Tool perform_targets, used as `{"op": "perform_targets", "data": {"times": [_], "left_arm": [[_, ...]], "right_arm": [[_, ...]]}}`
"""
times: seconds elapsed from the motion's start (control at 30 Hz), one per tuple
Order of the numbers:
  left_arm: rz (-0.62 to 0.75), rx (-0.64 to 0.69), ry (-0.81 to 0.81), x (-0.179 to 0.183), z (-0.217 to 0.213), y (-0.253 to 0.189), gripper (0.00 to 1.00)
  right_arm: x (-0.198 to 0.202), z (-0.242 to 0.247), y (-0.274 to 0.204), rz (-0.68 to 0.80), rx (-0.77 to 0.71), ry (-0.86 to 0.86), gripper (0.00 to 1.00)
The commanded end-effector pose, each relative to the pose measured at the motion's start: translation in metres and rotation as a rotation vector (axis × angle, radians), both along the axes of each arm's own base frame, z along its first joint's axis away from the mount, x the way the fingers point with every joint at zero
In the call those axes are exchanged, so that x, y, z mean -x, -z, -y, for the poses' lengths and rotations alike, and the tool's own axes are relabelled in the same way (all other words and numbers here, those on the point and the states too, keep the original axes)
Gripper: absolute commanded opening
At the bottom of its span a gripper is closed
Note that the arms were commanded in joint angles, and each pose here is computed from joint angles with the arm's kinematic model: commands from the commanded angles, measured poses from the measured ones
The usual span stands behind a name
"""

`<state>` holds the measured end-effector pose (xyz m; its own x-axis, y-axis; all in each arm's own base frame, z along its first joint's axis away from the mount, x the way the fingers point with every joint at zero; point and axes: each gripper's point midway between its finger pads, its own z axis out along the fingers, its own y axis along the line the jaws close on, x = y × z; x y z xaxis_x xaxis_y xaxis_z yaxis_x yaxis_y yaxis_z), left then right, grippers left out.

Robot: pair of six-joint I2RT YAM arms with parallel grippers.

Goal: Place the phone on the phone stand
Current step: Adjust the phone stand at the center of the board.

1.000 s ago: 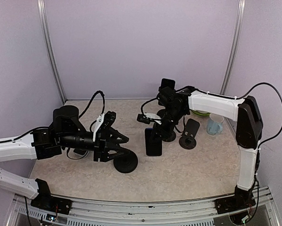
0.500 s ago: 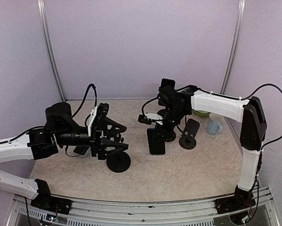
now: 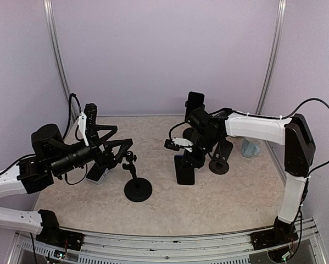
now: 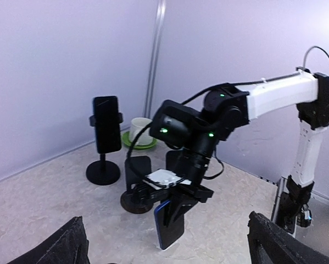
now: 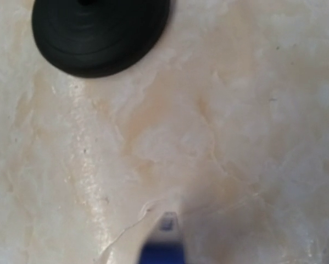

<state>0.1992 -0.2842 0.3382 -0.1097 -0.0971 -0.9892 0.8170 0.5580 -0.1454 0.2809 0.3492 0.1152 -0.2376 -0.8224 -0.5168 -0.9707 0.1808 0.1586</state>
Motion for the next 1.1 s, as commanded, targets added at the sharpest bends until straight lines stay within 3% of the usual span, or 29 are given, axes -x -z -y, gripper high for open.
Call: {"op": "perform_targets", "data": {"times": [0.0,0.47,0.77,1.07], "left_arm": [[-0.117,0.039,-0.249,-0.026,-0.043,0.027,0.99],[-0.302,0.175,-0.737,-0.064,-0.164,0.095,0.97],[-0.421,0.082,-0.684,-0.082,-0.146,0.147,0.96],[-0.417,0.073,-0.594,-0.093,-0.121,0.148,0.96]], "right_arm": [[-0.01,-0.01,-0.028,0.07,-0.111,0.05,0.0],[0.004,-0.051,-0.058,0.214,-0.314,0.08,0.0],[0.029,-0.068,-0.074,0.228,-0.442,0.073,0.0],[0.082,-0.094,-0.087,0.176,-0.571,-0.025,0.0]]}}
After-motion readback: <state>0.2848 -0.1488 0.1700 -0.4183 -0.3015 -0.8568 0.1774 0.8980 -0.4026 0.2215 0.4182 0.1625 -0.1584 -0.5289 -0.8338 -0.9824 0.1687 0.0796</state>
